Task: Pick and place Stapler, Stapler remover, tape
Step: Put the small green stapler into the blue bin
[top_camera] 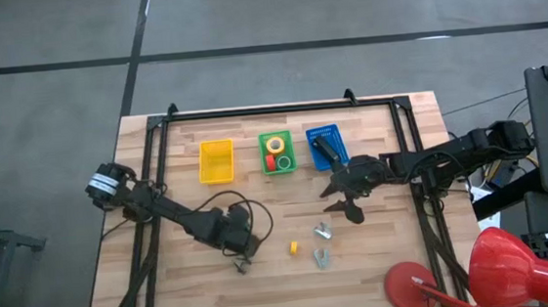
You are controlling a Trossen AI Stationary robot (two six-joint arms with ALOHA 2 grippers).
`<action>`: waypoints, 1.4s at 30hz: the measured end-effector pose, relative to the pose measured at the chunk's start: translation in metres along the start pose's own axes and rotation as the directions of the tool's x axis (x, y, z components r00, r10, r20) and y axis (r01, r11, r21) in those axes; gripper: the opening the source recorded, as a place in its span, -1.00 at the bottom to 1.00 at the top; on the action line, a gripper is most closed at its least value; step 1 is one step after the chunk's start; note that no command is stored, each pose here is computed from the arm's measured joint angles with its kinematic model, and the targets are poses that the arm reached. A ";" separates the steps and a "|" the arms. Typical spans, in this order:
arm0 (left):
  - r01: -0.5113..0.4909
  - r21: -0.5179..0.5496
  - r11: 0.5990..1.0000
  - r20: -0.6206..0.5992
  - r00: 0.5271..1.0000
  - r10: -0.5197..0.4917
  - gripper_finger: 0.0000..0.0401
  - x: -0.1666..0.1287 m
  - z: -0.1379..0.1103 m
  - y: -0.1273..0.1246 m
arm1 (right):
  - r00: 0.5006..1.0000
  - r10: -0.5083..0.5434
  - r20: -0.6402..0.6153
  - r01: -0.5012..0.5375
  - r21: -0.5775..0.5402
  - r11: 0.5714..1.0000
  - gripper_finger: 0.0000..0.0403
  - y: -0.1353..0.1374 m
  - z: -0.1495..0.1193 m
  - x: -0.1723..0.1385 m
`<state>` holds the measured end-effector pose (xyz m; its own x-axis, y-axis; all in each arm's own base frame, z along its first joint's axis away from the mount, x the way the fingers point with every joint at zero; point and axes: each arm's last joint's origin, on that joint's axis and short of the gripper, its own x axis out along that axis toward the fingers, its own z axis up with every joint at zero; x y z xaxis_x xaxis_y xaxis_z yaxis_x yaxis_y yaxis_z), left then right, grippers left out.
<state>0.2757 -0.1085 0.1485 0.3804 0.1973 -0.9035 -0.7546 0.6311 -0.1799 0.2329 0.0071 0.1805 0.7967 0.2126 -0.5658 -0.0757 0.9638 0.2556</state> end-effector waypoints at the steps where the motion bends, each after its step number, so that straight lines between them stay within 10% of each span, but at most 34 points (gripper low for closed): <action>1: 0.007 0.006 1.000 0.018 1.000 -0.007 -0.59 0.000 0.001 -0.001 | 1.000 0.002 0.010 -0.002 -0.009 1.000 0.10 0.000 0.000 0.000; 8: 0.132 0.089 0.987 0.213 0.966 -0.148 -0.51 -0.005 0.015 -0.021 | 0.995 0.060 0.074 -0.054 -0.078 0.995 0.10 0.004 0.001 0.001; 15: 0.277 0.239 0.931 0.438 0.825 -0.358 -0.62 -0.019 0.042 -0.049 | 0.989 0.089 0.115 -0.083 -0.055 0.995 0.10 0.008 0.005 0.001; 30: 0.286 0.359 0.888 0.601 0.658 -0.454 -0.61 -0.044 0.081 -0.067 | 0.956 0.236 0.176 -0.210 -0.155 0.965 0.10 0.023 0.012 0.000; 42: 0.338 0.409 0.848 0.570 0.631 -0.527 -0.60 -0.048 0.081 -0.071 | 0.960 0.165 0.228 -0.143 -0.108 0.984 0.18 0.021 0.015 0.000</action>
<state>0.3545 -0.1023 0.2359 0.9421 0.2197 -0.2532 -0.2922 0.9086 -0.2985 0.2408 0.0249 0.1975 0.8888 0.3262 -0.3218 -0.2533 0.9350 0.2483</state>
